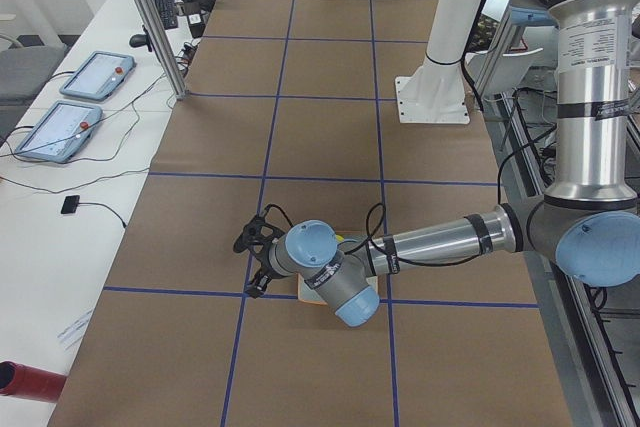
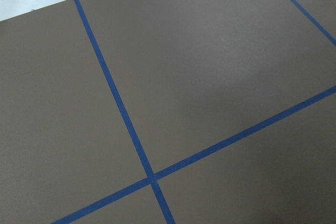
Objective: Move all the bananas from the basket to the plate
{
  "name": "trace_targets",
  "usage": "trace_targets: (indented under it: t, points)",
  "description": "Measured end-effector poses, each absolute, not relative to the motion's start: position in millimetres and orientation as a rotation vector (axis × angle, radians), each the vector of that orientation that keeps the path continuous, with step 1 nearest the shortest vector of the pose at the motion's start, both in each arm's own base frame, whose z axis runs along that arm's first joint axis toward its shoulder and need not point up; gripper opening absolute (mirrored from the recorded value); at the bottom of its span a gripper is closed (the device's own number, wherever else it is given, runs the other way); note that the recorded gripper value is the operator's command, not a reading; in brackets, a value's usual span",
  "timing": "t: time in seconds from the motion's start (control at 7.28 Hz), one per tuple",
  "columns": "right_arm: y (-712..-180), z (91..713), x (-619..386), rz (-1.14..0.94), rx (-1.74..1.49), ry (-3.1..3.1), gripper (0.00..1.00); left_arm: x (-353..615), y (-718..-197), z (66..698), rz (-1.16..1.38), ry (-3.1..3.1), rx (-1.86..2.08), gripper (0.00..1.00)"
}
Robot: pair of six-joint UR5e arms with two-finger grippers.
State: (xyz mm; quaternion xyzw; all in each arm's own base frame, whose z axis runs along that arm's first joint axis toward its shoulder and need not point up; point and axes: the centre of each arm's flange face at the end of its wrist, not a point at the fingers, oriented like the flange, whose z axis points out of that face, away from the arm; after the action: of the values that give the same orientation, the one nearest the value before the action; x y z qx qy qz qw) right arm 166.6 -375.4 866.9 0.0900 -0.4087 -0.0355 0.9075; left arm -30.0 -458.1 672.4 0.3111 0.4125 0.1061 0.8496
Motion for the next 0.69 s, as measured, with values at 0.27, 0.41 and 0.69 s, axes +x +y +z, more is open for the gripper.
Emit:
trace_targets:
  t: [0.27,0.41,0.69]
  points:
    - [-380.5,864.6,154.5,-0.071,0.176,-0.88,0.75,-30.0,-456.5,672.7,0.225,0.87,0.66,1.0]
    - [-379.9,866.2,152.4,-0.075,0.173,-0.873,0.75,-30.0,-456.3,672.8,0.225,0.87,0.66,1.0]
    - [-376.0,872.7,152.9,-0.084,0.171,-0.835,0.46,-30.1,-455.9,672.8,0.225,0.87,0.661,1.0]
